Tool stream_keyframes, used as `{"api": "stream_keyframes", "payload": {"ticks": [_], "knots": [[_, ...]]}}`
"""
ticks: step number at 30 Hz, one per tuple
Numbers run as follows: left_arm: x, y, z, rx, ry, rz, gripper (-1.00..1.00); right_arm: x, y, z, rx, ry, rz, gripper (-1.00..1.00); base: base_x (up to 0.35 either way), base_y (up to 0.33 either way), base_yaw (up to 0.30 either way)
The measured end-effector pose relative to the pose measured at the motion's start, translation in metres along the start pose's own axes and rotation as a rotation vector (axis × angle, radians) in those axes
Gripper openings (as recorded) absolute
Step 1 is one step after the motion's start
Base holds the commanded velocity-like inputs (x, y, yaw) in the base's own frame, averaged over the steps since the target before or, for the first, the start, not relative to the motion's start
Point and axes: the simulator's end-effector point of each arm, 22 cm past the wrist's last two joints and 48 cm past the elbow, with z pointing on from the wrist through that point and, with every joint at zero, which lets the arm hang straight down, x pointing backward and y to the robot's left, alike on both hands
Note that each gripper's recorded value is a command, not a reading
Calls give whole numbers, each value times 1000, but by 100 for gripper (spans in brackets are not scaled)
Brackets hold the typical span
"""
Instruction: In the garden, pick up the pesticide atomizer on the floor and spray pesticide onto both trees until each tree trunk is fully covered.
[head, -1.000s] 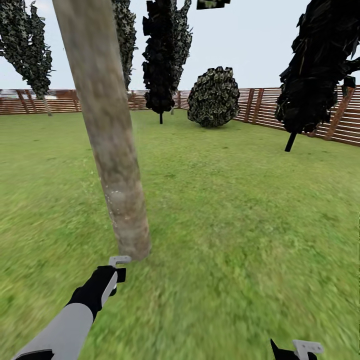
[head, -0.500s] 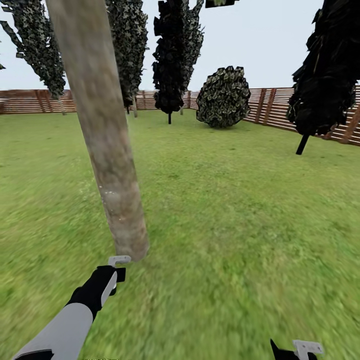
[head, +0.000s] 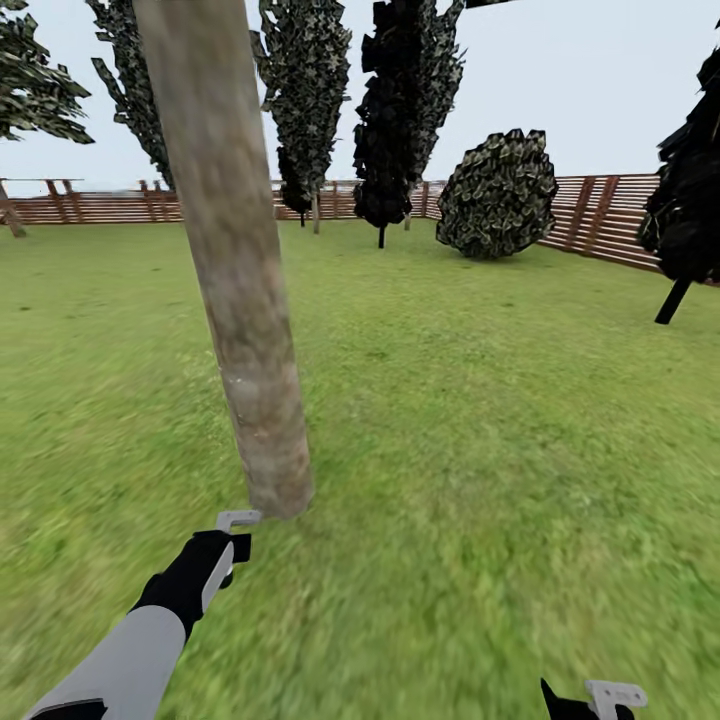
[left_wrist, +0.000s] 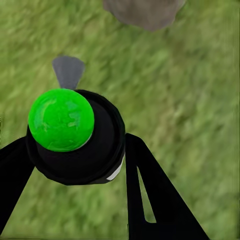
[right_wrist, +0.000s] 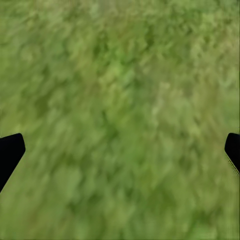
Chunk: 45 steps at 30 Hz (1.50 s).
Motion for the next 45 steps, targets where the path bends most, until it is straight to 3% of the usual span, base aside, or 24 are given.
{"api": "stream_keyframes", "payload": {"ticks": [3,8,11,18,26,29,33,36,37,45], "knots": [[0,-1,0,4,-3,-2,-100,0,0,0,0,0,0,100,11,-61,173],[-32,-1,-2,-1,-153,-18,-100,0,0,0,1,-1,0,100,1,-7,24],[-35,-3,-3,3,-163,-6,-100,0,0,0,1,-1,1,100,208,0,1],[-10,-1,-1,2,-33,18,-100,0,0,0,0,-1,-1,100,331,0,0],[-7,-6,-2,7,-19,22,-100,0,0,0,0,0,0,100,140,0,0],[-6,-17,-3,18,-15,64,-100,0,0,0,0,0,0,100,2,0,0],[8,-33,-6,36,37,97,-100,0,0,0,0,0,0,100,0,0,0],[35,-20,-1,20,76,105,-100,0,0,0,0,1,0,100,81,0,0],[59,-16,2,17,110,109,-100,0,0,0,0,1,0,100,288,0,0],[99,-14,4,18,153,119,-100,0,0,0,0,1,0,100,246,0,0]]}}
